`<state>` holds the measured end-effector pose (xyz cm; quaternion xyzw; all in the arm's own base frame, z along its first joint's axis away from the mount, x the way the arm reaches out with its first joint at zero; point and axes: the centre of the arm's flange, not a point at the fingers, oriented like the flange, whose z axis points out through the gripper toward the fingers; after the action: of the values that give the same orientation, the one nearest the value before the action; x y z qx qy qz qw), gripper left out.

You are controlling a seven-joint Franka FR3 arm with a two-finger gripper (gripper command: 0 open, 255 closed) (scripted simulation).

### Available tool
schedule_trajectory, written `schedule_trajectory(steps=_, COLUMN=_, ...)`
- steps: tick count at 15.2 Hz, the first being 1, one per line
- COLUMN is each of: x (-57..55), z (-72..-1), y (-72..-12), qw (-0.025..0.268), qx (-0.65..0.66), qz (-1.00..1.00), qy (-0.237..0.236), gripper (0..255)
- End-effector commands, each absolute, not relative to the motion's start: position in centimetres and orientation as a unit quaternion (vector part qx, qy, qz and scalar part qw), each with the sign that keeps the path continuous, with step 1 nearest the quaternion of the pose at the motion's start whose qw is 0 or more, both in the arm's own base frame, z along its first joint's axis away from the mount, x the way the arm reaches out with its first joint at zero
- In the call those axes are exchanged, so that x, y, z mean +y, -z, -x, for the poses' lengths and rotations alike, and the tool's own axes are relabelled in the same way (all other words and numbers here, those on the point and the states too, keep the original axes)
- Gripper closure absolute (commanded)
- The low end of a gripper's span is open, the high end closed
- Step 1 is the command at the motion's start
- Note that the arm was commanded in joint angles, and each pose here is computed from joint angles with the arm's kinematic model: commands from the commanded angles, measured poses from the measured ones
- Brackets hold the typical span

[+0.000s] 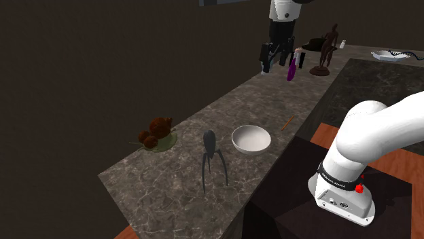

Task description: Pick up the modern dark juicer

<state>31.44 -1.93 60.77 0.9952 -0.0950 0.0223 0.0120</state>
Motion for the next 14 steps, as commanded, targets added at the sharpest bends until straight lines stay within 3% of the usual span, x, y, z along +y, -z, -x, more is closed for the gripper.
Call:
schedule_trajectory(steps=1, x=-1.9, z=-31.4, y=-60.8, qw=0.012, qx=-0.095, qz=-0.995, qy=-0.022, gripper=0)
schedule_trajectory(steps=14, x=14.8, z=-32.5, y=-55.6, qw=0.023, qx=-0.101, qz=-0.994, qy=-0.044, gripper=0)
